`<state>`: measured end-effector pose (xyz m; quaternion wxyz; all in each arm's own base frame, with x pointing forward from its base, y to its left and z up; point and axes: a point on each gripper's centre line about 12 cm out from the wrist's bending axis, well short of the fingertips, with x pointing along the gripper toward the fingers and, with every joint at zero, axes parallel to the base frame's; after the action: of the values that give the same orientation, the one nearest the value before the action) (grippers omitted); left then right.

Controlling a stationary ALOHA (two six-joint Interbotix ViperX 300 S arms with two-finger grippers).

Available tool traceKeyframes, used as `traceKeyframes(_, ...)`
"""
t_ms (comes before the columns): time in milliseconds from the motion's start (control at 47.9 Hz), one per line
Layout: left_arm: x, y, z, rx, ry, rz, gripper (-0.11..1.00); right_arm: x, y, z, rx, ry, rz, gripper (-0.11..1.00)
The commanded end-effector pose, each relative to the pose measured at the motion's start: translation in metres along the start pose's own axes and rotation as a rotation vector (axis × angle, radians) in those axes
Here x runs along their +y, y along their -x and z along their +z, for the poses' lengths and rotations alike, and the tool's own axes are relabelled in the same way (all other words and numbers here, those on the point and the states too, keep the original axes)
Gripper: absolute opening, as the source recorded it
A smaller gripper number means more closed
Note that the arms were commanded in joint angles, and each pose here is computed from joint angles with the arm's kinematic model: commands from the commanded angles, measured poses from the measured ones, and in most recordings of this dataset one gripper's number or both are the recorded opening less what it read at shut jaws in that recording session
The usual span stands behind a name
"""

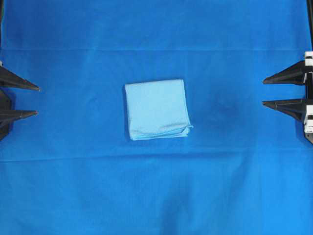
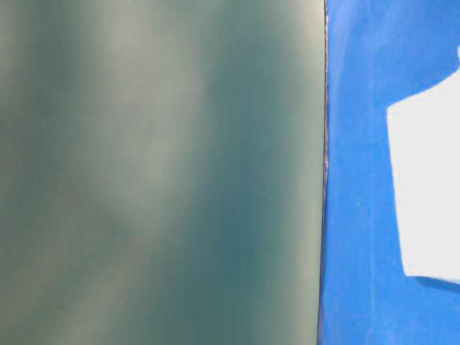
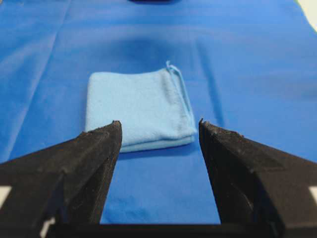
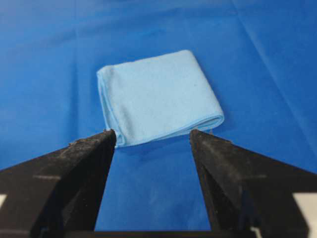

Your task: Fold a vertical towel.

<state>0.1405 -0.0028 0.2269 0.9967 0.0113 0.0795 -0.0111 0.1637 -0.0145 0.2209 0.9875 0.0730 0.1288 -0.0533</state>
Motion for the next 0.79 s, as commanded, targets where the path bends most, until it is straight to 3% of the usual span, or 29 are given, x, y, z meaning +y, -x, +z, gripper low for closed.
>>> traceKeyframes(0,0.0008,-0.0008,0.0037,-0.004,0.001,0.005,0.61,0.0006,-0.0009,0.0063,-0.012,-0.002,0.0,0.64)
traceKeyframes(772,0.0007,0.0,0.0023,0.008,0.001,0.004,0.61,0.0008,0.0,0.0074,-0.017,0.001,0.001,0.64)
